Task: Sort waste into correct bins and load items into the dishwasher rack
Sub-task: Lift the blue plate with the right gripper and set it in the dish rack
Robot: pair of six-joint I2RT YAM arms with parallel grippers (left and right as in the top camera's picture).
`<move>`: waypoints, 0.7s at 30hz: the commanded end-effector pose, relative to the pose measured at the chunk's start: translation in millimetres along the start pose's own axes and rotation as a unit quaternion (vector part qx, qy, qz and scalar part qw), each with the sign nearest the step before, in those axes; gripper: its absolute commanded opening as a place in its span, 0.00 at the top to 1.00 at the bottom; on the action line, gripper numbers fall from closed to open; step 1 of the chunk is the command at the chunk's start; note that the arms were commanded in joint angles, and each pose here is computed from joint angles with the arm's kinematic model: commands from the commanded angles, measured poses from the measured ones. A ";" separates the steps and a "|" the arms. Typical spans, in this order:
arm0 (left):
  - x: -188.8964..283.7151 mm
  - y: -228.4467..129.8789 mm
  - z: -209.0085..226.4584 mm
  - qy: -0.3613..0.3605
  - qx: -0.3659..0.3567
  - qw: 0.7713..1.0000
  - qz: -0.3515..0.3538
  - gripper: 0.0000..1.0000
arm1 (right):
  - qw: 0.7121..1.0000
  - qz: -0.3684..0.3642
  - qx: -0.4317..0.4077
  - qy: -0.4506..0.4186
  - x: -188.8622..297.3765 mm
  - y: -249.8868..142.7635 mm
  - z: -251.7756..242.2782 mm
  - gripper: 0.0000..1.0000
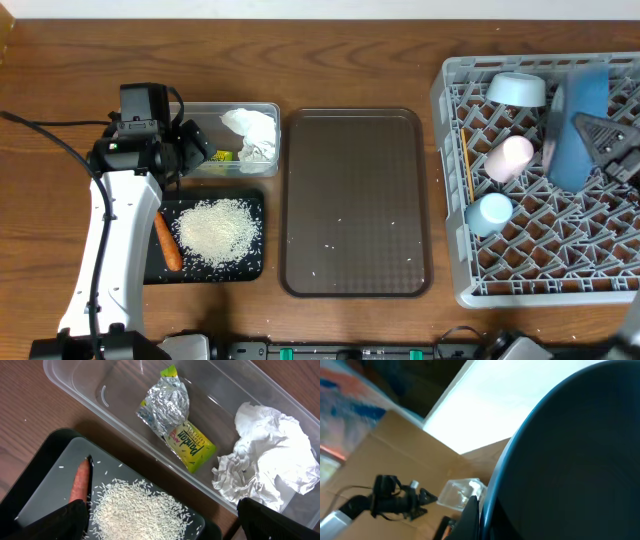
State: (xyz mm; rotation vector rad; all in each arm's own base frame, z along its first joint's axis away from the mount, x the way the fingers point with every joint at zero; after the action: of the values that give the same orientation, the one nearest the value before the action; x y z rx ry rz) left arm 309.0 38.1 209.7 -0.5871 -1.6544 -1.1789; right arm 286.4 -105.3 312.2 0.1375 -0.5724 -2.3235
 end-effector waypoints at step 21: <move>-2.0 -0.8 3.3 0.012 -0.002 1.000 0.001 0.02 | 0.989 -0.058 -0.136 0.008 51.8 30.4 -113.9 0.99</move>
State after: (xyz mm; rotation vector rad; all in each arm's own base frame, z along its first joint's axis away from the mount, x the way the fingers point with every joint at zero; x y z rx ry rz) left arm 309.0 38.1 209.7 -0.5871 -1.6544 -1.1789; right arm 306.7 -181.0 247.3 0.1081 -0.3469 -2.4170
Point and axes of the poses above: each gripper's point midway between its finger pads, its own x axis back along the fingers, its own z axis along the line the jaws close on, y = z × x, the point moved 6 cm from there along x, back along the fingers, and after that the axes turned 12 degrees about -x, right-handed, at the moved point
